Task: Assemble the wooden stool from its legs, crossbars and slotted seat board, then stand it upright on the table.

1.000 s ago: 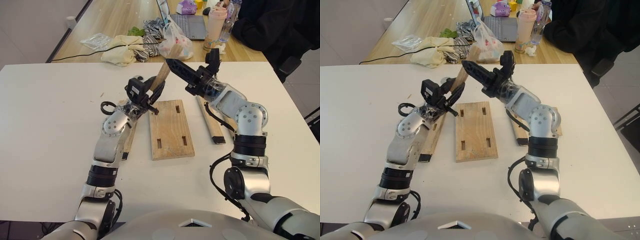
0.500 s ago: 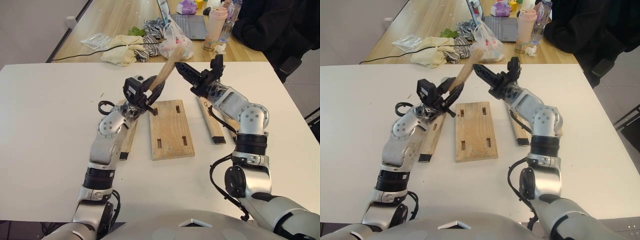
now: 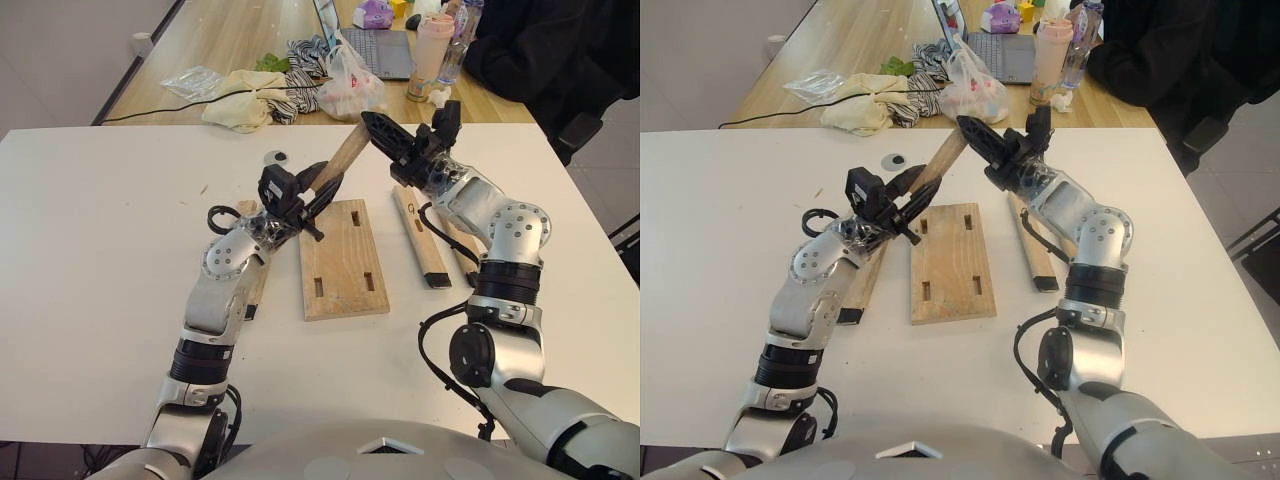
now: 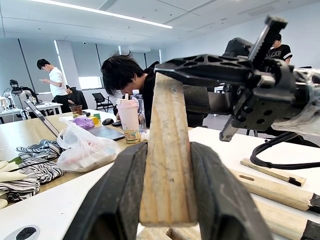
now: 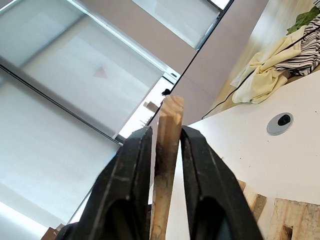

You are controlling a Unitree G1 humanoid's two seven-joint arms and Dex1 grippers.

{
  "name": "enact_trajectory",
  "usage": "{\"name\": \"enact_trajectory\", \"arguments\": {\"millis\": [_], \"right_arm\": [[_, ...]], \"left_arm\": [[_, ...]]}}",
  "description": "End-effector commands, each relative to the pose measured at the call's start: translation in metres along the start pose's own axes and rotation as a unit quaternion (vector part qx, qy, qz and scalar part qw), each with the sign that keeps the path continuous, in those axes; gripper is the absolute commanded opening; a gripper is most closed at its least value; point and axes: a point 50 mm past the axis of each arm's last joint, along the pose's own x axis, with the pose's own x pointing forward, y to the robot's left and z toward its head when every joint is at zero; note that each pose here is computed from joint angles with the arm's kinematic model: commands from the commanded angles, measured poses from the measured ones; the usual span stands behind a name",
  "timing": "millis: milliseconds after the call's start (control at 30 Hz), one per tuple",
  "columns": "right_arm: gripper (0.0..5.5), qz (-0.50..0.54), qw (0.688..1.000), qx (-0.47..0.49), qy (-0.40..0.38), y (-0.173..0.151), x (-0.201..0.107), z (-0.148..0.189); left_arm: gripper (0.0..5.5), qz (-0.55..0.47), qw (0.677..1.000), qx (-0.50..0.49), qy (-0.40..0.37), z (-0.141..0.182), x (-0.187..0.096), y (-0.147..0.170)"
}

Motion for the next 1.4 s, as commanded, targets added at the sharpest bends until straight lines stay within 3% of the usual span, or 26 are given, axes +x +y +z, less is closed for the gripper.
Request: {"name": "enact_trajectory", "arguments": {"millis": [33,300,367,467,567,667,833,1033,1400], "right_arm": [[0.50,-0.005,1.000,-0.010,-0.002,0.002,0.002,0.006],[0.43,-0.009,1.000,-0.024,-0.003,0.003,0.003,0.007],[0.39,-0.069,0.992,-0.099,-0.038,-0.005,0.003,0.017],[0.37,-0.168,0.954,-0.225,-0.107,-0.020,-0.004,0.038],[0.37,-0.245,0.900,-0.314,-0.178,-0.032,-0.037,0.076],[0.37,-0.267,0.872,-0.368,-0.182,-0.035,-0.070,0.094],[0.37,-0.308,0.868,-0.354,-0.159,-0.050,-0.115,0.085],[0.37,-0.350,0.864,-0.330,-0.151,-0.065,-0.133,0.059],[0.37,-0.379,0.863,-0.300,-0.146,-0.082,-0.141,0.046]], "left_arm": [[1.24,-0.008,1.000,0.001,0.009,-0.003,-0.002,-0.003],[1.24,0.006,1.000,0.004,0.021,-0.006,-0.002,0.000],[1.77,0.025,0.999,0.002,0.028,-0.009,-0.001,0.003],[2.18,0.033,0.999,0.002,0.030,-0.010,0.000,0.003],[2.40,0.064,0.997,0.008,0.035,-0.013,0.002,0.006],[2.40,0.097,0.995,0.008,0.035,-0.016,-0.002,0.010],[1.60,0.136,0.990,0.005,0.032,-0.019,-0.009,0.015],[0.62,0.169,0.985,0.016,0.042,-0.021,-0.010,0.026],[0.62,0.164,0.985,0.024,0.055,-0.022,-0.008,0.028]]}}
